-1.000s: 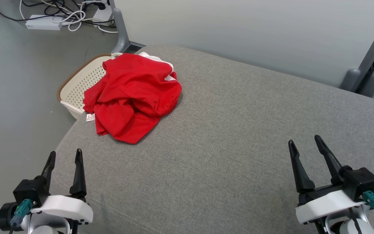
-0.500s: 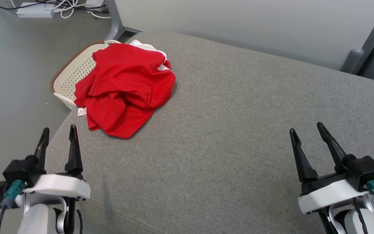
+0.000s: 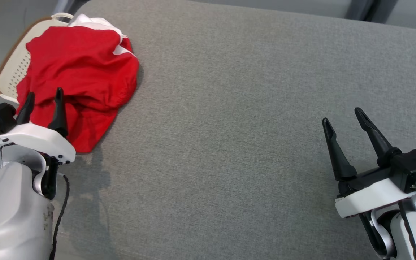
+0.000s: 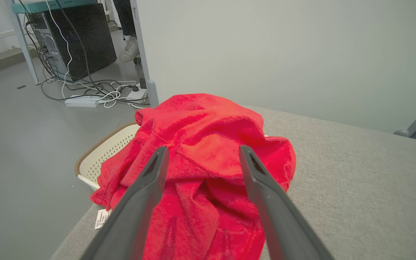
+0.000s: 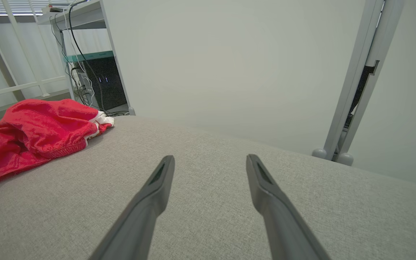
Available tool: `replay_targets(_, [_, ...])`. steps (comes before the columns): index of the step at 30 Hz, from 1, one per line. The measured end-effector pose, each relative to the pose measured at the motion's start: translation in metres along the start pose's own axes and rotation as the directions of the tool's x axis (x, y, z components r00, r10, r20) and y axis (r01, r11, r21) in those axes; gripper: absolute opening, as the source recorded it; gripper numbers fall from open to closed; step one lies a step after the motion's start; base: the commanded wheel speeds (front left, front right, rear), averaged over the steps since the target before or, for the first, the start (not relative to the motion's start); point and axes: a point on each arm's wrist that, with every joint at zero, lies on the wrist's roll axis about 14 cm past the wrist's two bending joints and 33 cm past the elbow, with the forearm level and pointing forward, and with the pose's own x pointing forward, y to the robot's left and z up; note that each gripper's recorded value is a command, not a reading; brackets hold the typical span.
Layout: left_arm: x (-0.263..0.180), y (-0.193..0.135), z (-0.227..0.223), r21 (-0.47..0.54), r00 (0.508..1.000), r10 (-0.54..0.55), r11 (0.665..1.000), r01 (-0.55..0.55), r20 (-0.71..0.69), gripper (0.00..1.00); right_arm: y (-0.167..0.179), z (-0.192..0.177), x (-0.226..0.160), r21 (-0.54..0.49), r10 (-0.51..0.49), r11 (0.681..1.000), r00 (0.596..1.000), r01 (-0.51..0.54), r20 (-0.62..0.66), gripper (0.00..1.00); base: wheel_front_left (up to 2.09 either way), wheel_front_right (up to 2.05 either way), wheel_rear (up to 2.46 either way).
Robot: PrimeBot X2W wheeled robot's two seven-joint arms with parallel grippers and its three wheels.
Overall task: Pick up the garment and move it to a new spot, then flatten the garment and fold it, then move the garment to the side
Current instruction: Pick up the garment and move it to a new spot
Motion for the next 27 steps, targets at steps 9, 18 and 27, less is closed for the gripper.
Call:
replay_targets(9, [0.032, -0.002, -0.066, -0.013, 0.953, 0.022, 1.0, -0.027, -0.303, 1.0, -0.032, -0.024, -0.008, 0.014, -0.077, 0.997, 0.996, 0.078, -0.049, 1.0, 0.0, 0.0, 0.0])
replay_targets(18, [0.049, 0.006, -0.041, 0.022, 0.979, 0.035, 0.999, -0.031, -0.203, 0.0, -0.034, -0.029, -0.008, 0.024, -0.084, 0.996, 0.995, 0.086, -0.059, 1.0, 0.0, 0.0, 0.0])
replay_targets(27, [0.052, 0.017, 0.042, 0.099, 0.997, 0.03, 0.994, -0.037, 0.066, 0.0, -0.025, -0.013, -0.009, 0.033, -0.081, 0.996, 0.996, 0.082, -0.023, 1.0, 0.0, 0.0, 0.0])
